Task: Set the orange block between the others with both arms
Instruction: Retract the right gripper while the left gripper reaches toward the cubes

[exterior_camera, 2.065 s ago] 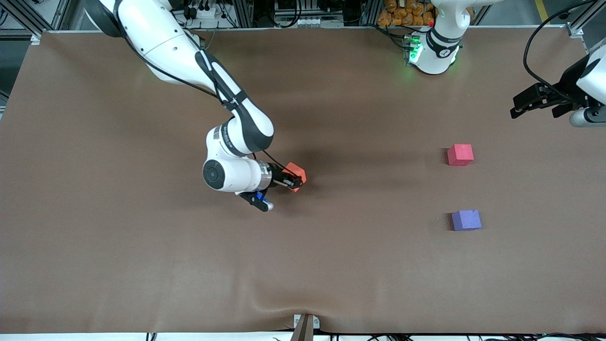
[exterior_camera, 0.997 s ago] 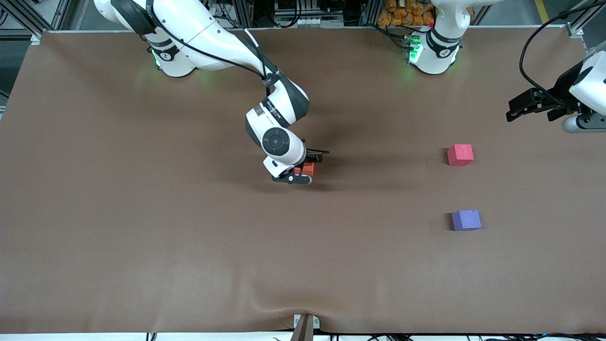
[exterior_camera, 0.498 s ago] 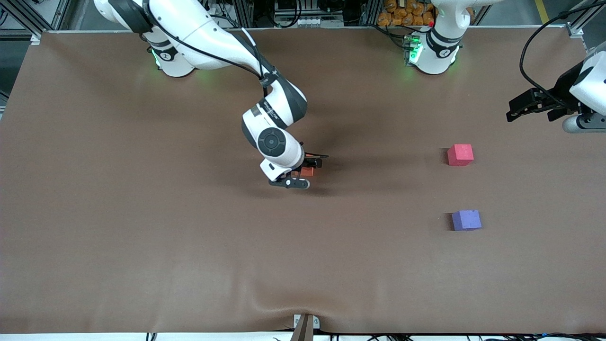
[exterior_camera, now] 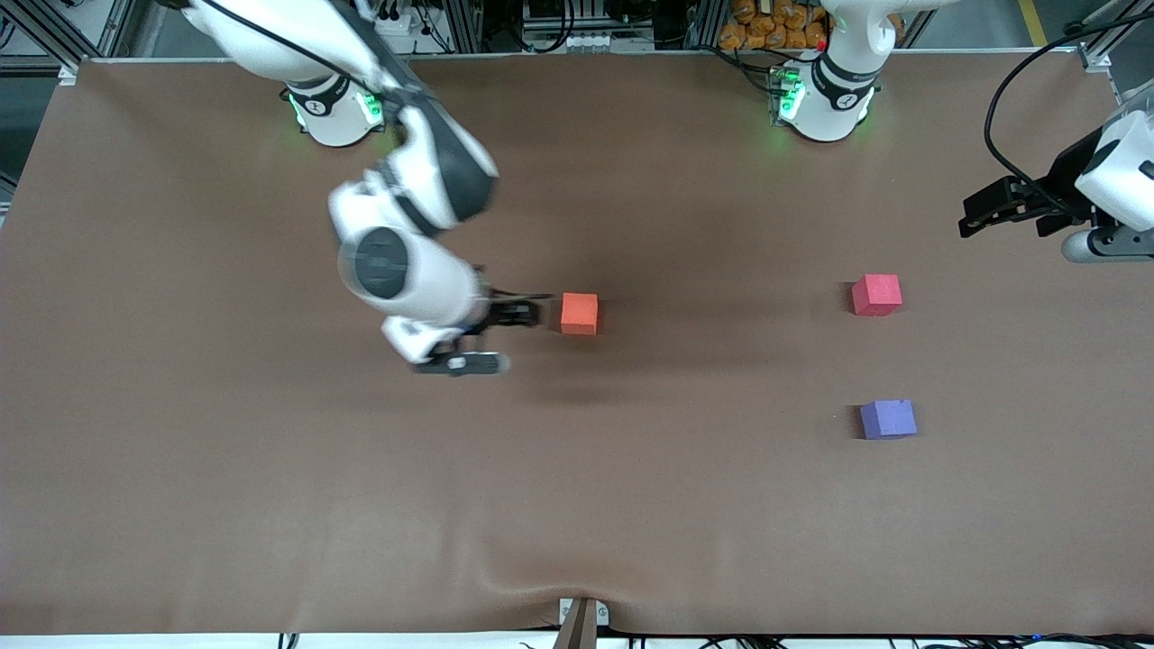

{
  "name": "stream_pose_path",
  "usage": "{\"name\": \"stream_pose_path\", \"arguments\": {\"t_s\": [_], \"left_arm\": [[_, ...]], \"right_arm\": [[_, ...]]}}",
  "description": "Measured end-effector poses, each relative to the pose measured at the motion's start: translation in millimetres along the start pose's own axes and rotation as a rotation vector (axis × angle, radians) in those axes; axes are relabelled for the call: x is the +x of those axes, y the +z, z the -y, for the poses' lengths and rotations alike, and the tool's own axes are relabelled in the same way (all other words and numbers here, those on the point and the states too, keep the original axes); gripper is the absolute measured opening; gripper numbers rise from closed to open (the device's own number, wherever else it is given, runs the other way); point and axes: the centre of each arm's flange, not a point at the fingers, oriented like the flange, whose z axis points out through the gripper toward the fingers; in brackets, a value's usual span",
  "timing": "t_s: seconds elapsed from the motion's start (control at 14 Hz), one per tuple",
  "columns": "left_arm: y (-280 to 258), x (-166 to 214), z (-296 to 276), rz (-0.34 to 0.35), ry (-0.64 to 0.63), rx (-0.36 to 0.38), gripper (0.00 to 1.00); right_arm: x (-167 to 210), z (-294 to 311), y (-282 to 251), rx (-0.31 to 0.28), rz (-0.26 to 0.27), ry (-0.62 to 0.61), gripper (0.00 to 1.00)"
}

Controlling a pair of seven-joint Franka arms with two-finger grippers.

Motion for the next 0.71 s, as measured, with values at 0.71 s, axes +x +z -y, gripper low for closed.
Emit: {"name": "stream_pose_path", "arguments": {"t_s": [0.71], "left_arm": [[7,7,2,0.001,0.001,0.022,1.0]], "right_arm": [[-73,-218,-196,-0.065,-0.103,0.002,1.0]]}}
